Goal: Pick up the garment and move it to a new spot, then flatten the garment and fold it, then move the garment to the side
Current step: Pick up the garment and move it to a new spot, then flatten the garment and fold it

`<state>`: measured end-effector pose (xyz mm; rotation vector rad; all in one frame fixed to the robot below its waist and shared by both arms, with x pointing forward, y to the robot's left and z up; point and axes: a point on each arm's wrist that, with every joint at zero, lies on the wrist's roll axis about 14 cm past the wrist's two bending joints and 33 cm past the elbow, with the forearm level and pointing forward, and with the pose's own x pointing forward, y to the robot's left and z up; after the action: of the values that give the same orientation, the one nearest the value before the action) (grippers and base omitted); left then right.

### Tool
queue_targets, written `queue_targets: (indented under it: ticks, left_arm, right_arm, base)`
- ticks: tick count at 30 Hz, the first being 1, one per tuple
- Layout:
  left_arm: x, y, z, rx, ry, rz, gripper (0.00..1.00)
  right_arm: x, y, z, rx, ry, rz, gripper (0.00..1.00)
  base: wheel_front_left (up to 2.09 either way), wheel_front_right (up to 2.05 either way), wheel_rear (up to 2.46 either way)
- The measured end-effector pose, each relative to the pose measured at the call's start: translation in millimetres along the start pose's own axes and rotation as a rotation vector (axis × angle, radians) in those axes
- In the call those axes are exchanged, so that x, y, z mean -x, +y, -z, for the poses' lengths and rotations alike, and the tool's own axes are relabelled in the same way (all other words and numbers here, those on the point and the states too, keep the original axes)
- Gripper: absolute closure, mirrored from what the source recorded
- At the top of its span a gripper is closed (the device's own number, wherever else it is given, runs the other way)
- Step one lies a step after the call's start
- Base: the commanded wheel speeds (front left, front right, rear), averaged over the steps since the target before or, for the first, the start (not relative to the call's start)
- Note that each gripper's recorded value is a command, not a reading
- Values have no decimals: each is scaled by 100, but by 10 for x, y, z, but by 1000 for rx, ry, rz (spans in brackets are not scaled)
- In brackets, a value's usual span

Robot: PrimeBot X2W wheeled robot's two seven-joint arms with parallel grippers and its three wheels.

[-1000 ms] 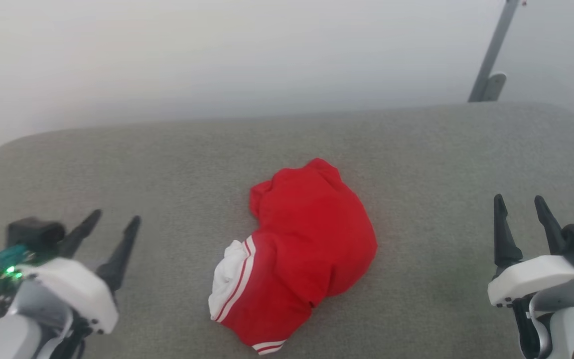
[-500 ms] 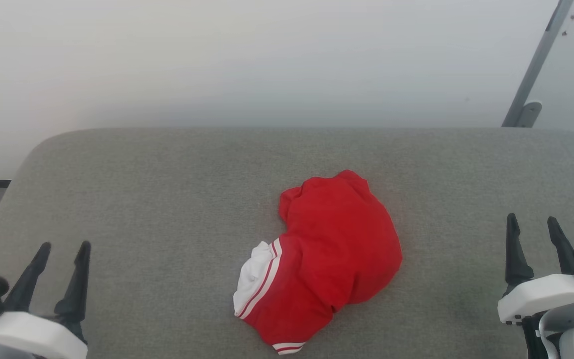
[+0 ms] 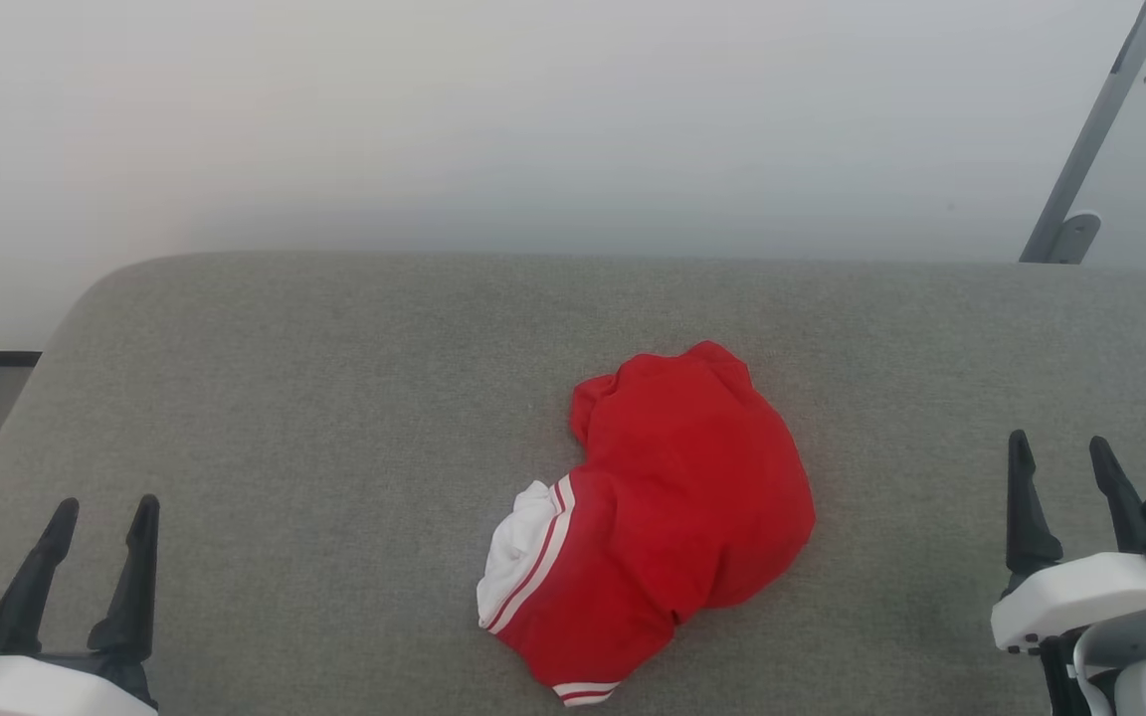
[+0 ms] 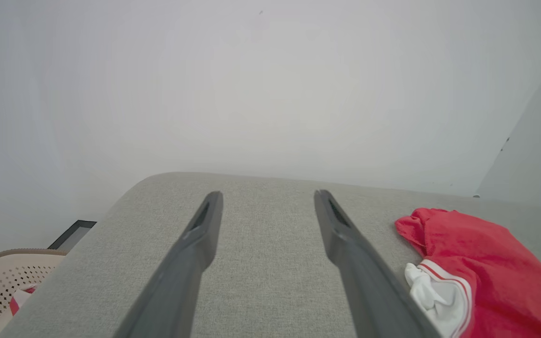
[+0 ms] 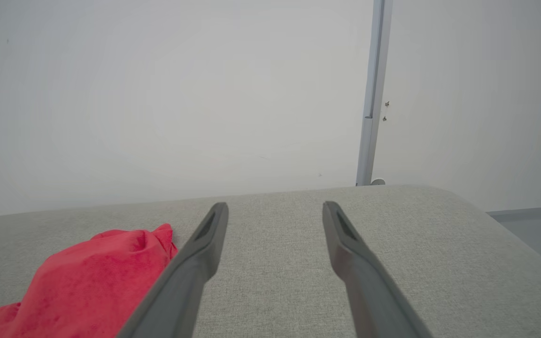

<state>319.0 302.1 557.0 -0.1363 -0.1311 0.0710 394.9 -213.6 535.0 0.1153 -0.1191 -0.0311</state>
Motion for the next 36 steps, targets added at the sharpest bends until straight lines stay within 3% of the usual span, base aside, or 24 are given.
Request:
queue_targets:
  ticks: [16,28,36]
  left_arm:
    - [18,-67,51,16,6,28,0]
    - [-512,-792,302,-9,214,306,0]
    - [-770,-1305,1000,-38,512,478,0]
  right_arm:
    - [-40,135,28,3,12,-39,0]
    - [-168,138,23,30,12,-56,0]
    - [-240,-68,271,40,68,0,0]
  base:
    - [0,0,0]
    - [0,0,0]
    - [0,0,0]
